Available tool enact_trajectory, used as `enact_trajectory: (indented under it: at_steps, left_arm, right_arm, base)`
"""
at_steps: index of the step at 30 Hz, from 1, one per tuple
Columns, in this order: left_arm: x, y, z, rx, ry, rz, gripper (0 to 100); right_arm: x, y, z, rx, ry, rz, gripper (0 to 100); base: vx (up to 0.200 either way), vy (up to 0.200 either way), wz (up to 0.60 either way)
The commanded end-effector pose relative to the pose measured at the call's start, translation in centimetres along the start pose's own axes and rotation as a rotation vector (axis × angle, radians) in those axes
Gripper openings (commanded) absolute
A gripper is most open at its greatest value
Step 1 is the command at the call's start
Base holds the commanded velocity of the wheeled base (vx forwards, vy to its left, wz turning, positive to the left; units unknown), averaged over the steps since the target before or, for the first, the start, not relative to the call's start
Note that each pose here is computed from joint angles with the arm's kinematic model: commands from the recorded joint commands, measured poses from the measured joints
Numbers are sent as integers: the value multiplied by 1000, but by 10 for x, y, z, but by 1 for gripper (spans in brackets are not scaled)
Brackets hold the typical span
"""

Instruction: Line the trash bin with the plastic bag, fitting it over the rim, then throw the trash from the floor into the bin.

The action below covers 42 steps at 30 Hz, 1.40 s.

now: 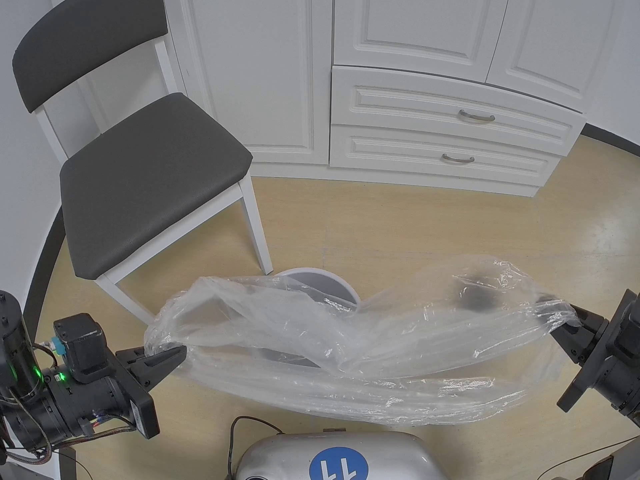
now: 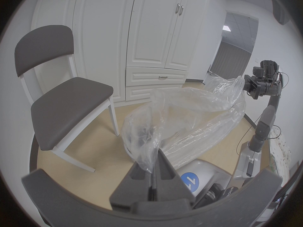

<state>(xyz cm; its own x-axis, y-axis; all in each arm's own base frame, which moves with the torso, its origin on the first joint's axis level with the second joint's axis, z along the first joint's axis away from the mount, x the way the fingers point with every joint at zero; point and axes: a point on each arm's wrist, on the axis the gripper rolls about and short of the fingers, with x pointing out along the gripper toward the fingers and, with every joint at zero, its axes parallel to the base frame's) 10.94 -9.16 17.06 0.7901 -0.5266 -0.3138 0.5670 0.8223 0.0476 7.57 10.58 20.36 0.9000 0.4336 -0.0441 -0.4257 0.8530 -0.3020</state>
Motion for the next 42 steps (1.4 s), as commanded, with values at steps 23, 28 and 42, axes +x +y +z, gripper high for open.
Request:
enact_trajectory:
  at_steps: [23,28,42]
  left_arm:
    - [38,-19,20,11,-138,-92,0]
    - [46,-23,48,8,-214,-154,0]
    - [82,-38,58,24,-281,-237,0]
  right_arm:
    - [36,23,-1,-29,77,92,0]
    - [63,34,12,-25,71,125,0]
    - [103,70,8,279,6,204,0]
  base:
    - [0,0,0]
    - [0,0,0]
    - [0,0,0]
